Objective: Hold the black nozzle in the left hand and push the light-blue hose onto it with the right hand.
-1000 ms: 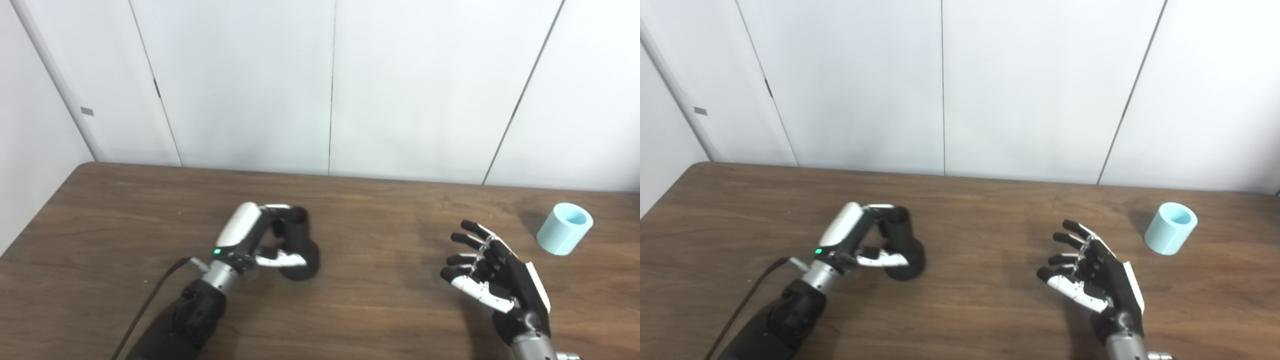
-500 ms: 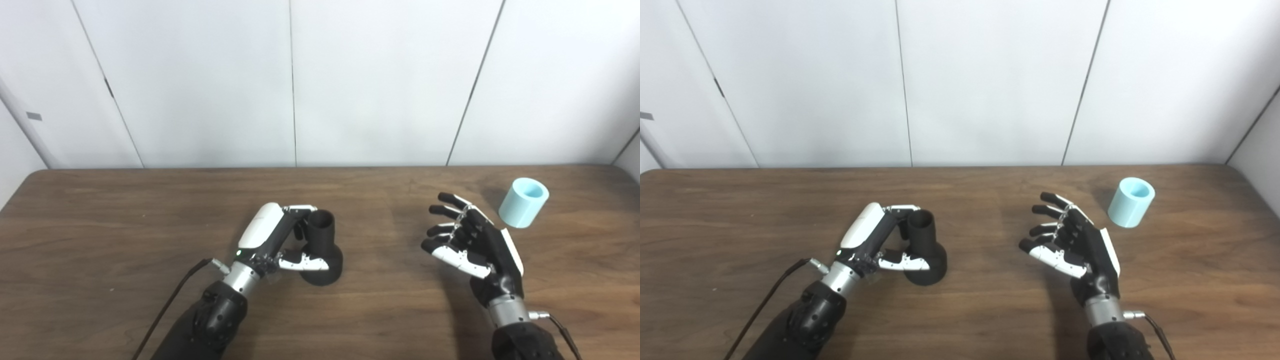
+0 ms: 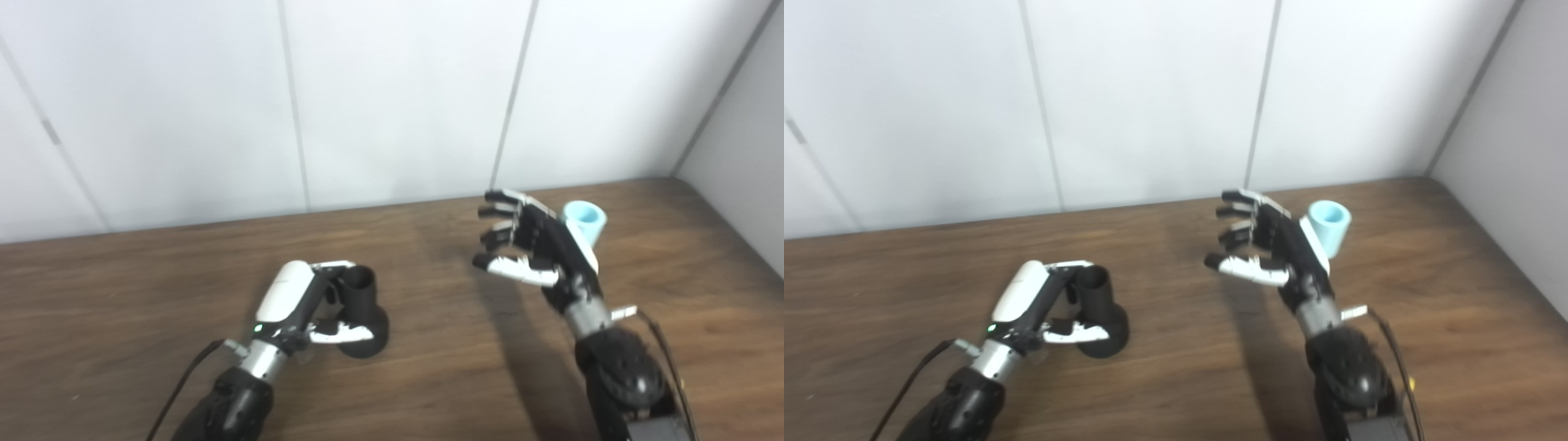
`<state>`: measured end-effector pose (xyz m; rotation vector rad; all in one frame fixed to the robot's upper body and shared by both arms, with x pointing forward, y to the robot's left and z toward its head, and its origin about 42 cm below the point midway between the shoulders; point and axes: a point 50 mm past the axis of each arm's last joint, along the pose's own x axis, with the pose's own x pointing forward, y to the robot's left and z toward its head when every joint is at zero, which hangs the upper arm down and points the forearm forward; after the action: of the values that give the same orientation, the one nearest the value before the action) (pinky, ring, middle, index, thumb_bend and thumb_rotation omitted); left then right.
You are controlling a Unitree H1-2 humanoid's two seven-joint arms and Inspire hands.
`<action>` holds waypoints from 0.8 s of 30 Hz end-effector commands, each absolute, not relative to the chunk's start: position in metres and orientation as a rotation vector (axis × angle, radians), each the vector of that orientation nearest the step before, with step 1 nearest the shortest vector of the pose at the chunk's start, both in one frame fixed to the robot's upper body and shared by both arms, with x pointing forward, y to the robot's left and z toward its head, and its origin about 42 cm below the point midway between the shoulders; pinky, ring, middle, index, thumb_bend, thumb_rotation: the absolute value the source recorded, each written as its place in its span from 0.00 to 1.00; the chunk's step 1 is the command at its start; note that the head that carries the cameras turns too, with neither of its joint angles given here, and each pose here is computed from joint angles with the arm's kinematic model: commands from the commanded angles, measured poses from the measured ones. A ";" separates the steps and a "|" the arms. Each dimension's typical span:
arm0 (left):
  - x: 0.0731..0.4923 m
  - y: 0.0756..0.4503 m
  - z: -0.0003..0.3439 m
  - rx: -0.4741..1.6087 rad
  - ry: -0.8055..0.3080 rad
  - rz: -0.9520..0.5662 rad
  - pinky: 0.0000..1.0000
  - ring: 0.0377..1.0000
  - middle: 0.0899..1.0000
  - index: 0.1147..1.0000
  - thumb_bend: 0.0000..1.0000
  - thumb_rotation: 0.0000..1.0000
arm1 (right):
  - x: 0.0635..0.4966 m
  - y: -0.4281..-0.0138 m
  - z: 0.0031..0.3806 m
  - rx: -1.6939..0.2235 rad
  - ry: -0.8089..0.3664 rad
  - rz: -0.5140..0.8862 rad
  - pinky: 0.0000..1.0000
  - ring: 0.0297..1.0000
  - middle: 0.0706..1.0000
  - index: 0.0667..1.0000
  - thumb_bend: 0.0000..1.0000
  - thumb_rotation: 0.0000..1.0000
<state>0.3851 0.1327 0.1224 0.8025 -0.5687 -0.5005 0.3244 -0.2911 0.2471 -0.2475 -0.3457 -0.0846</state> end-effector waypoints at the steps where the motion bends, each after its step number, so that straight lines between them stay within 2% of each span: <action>1: 0.348 0.148 0.058 0.875 -0.391 -0.608 0.36 0.39 0.43 0.42 0.50 0.00 | 0.326 -0.302 0.289 -0.305 -0.440 -0.153 0.51 0.61 0.71 0.71 0.80 0.10; 3: 0.349 0.154 0.055 0.905 -0.389 -0.623 0.36 0.38 0.42 0.42 0.50 0.00 | 0.324 -0.315 0.305 -0.339 -0.452 -0.213 0.51 0.62 0.73 0.72 0.78 0.09; 6: 0.350 0.161 0.052 0.932 -0.387 -0.635 0.37 0.37 0.42 0.42 0.50 0.00 | 0.327 -0.349 0.320 -0.409 -0.451 -0.321 0.54 0.68 0.76 0.74 0.80 0.15; 7: 0.350 0.162 0.051 0.932 -0.387 -0.634 0.38 0.38 0.42 0.41 0.50 0.00 | 0.332 -0.367 0.321 -0.450 -0.439 -0.366 0.61 0.72 0.77 0.74 0.82 0.18; 8: 0.350 0.163 0.050 0.933 -0.390 -0.633 0.37 0.38 0.42 0.41 0.50 0.00 | 0.337 -0.384 0.320 -0.486 -0.424 -0.397 0.72 0.79 0.80 0.75 0.85 0.23; 11: 0.353 0.166 0.050 0.930 -0.386 -0.637 0.38 0.39 0.42 0.42 0.50 0.00 | 0.350 -0.420 0.318 -0.525 -0.384 -0.432 0.87 0.88 0.85 0.78 0.91 0.30; 15: 0.354 0.168 0.052 0.930 -0.390 -0.643 0.39 0.41 0.42 0.42 0.51 0.00 | 0.362 -0.452 0.307 -0.534 -0.372 -0.429 0.82 0.86 0.87 0.86 0.87 0.30; 19: 0.356 0.171 0.053 0.927 -0.392 -0.642 0.39 0.40 0.42 0.42 0.51 0.00 | 0.368 -0.466 0.296 -0.522 -0.371 -0.385 0.79 0.86 0.89 0.93 0.85 0.28; 21: 0.356 0.171 0.054 0.927 -0.393 -0.642 0.39 0.40 0.42 0.42 0.51 0.00 | 0.372 -0.473 0.291 -0.521 -0.320 -0.351 0.79 0.87 0.91 0.94 0.88 0.30; 24: 0.356 0.171 0.055 0.928 -0.395 -0.645 0.41 0.41 0.42 0.42 0.51 0.00 | 0.374 -0.479 0.284 -0.547 -0.193 -0.267 0.84 0.92 0.96 0.99 0.92 0.35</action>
<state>0.3915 0.1375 0.1195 0.8504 -0.6095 -0.5724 0.3705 -0.4650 0.2488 -0.5047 -0.1503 -0.2779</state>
